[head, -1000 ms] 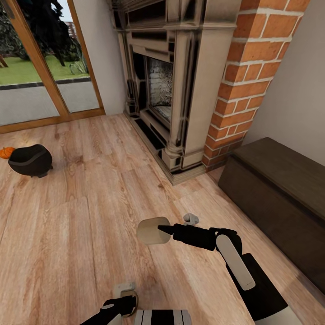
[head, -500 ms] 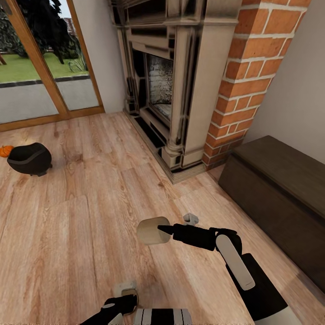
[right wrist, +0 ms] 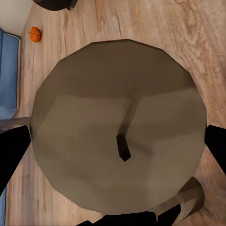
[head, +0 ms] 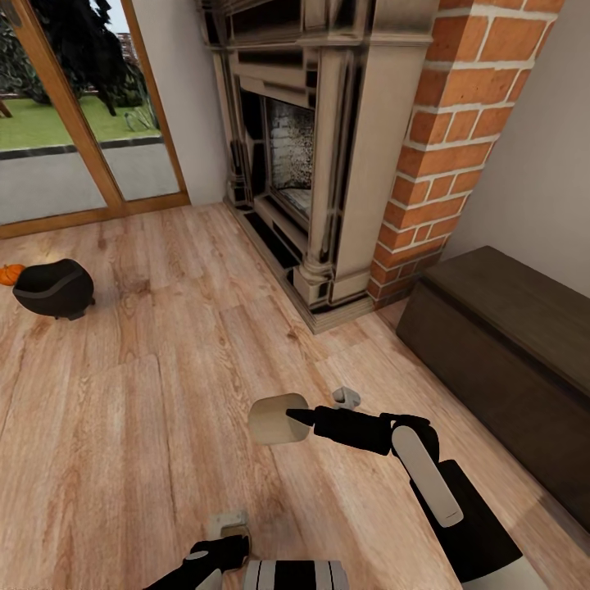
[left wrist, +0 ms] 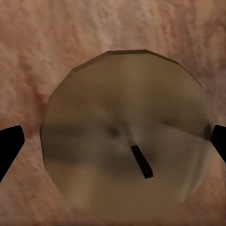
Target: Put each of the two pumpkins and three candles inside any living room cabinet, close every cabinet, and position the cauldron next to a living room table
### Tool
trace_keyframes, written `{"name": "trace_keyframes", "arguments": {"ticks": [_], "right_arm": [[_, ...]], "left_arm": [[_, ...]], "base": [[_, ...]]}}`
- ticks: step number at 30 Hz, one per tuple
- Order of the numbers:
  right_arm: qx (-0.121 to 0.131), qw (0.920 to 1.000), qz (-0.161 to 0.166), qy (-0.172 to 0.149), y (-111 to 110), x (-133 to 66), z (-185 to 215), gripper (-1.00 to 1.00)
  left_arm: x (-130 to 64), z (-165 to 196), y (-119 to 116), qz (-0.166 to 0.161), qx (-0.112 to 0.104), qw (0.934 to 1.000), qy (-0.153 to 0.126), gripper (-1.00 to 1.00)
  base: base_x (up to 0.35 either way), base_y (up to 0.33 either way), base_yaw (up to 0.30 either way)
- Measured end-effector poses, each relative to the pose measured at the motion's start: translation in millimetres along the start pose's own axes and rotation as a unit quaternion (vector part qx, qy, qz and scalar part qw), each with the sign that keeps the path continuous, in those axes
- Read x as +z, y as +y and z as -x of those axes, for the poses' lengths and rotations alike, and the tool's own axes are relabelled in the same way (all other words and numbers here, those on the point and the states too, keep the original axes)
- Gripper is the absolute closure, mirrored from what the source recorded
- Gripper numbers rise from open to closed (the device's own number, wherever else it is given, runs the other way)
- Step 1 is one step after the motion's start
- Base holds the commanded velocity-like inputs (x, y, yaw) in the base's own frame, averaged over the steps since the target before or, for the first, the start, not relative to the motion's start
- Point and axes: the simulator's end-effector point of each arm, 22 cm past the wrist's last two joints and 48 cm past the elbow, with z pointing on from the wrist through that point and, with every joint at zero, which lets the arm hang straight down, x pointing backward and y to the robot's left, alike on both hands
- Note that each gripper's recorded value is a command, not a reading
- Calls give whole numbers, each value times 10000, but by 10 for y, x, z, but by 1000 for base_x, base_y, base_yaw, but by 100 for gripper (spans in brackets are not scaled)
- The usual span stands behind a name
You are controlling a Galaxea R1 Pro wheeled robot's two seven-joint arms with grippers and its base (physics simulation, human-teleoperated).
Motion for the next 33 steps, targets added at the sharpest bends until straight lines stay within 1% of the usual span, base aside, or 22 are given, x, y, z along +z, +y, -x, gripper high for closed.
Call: {"name": "trace_keyframes", "arguments": {"ticks": [11, 12, 33], "right_arm": [[2, 10000, 1, 2, 0, 0, -1, 100], [1, 10000, 0, 1, 0, 0, -1, 100], [3, 10000, 0, -1, -1, 0, 0, 100]], "left_arm": [[0, 1, 3, 1, -2, 10000, -2, -100], [0, 1, 3, 1, -1, 10000, -2, 100], [-4, 2, -29, -41, -42, 10000, 1, 100]], "base": [[0, 0, 0], [0, 0, 0], [0, 0, 0]]}}
